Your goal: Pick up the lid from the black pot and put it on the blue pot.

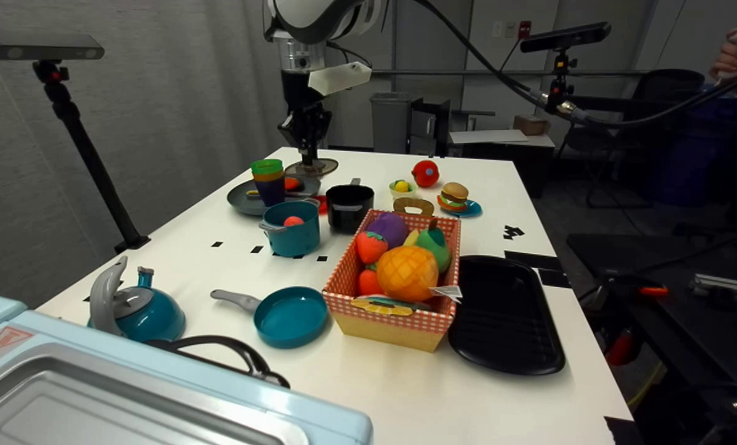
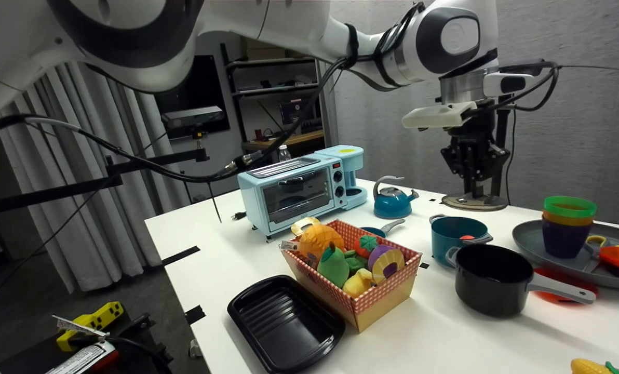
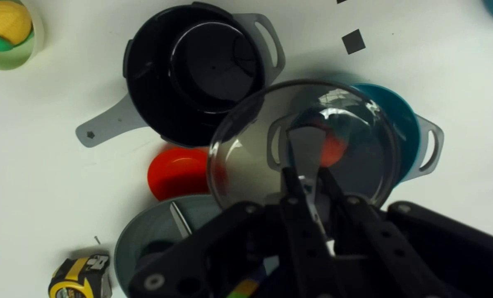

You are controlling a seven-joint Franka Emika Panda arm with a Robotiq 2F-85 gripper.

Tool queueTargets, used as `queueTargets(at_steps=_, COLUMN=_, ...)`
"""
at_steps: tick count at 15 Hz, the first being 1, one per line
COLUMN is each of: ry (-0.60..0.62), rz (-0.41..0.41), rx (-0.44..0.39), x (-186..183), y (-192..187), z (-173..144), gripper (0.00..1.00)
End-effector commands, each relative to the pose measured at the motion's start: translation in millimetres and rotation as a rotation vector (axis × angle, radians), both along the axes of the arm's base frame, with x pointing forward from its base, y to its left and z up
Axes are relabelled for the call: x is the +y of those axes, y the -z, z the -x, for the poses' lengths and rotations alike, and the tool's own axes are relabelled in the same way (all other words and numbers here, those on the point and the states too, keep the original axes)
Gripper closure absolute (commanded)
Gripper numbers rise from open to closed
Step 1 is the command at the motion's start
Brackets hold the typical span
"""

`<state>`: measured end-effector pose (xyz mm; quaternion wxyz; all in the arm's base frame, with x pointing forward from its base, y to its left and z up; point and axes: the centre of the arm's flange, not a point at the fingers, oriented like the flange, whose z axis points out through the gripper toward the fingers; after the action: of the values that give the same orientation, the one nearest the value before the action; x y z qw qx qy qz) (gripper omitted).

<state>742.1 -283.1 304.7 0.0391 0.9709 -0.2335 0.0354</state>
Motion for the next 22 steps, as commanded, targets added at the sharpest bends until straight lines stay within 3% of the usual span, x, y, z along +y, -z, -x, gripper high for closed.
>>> queueTargets(at_steps=1, ry=-0.046, rz=0.0, rx=-0.01, x=23, y=10, z=-12, gripper=0.97)
queueTargets(at_steps=12, ry=-0.062, rz=0.035, rx=0.009, x=30, y=70, z=-39, gripper=0.97)
queueTargets(at_steps=22, ry=-0.062, rz=0.044, rx=-0.041, x=34, y=69, z=-55, gripper=0.97)
